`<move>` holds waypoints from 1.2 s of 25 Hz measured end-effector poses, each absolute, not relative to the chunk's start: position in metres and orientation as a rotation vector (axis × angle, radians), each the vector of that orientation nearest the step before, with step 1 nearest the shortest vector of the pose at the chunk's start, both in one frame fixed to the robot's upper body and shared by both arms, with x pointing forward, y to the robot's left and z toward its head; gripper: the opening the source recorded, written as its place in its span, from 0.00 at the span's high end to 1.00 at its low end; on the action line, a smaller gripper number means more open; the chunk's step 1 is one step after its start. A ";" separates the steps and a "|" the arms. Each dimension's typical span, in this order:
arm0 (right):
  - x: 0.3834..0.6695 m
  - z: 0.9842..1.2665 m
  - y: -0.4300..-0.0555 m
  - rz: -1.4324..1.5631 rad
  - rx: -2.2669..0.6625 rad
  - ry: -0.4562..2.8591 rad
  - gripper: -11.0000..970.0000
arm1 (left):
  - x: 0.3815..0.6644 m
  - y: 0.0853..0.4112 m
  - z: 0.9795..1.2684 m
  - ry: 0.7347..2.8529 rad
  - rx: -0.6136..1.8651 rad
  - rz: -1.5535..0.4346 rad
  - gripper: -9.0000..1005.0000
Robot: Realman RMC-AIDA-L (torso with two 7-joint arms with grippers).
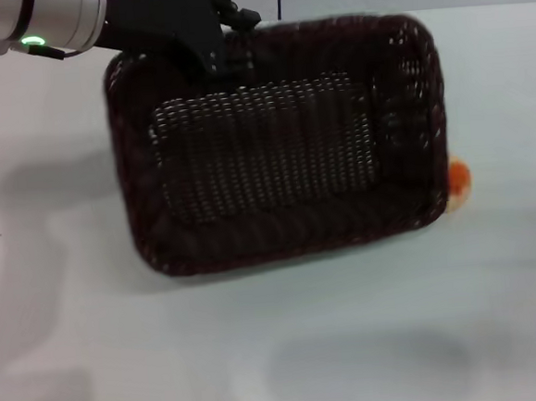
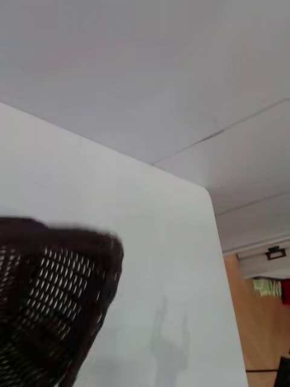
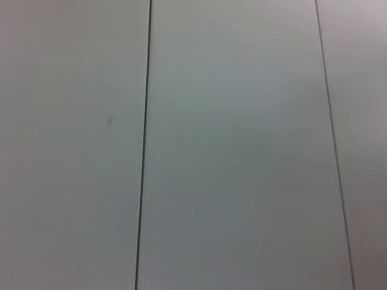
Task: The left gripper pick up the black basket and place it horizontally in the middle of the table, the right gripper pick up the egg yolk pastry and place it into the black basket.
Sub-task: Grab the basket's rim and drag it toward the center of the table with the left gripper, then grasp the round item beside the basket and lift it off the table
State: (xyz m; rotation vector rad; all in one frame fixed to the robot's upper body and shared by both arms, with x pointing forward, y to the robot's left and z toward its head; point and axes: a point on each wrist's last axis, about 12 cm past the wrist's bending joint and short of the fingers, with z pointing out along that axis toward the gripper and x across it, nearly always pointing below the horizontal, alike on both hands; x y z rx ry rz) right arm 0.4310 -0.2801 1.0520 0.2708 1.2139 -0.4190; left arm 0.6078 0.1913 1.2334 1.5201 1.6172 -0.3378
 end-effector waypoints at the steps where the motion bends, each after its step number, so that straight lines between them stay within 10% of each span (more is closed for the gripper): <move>1: 0.431 1.053 -0.280 -0.421 0.271 1.207 0.36 | 0.607 0.191 1.233 1.617 1.522 -0.337 0.66; 12: 0.430 1.054 -0.278 -0.420 0.271 1.202 0.36 | 0.605 0.201 1.238 1.571 1.421 -0.355 0.41; 30: 0.425 1.043 -0.229 -0.191 0.169 1.314 0.36 | 0.549 0.371 1.220 1.236 0.237 -0.681 0.40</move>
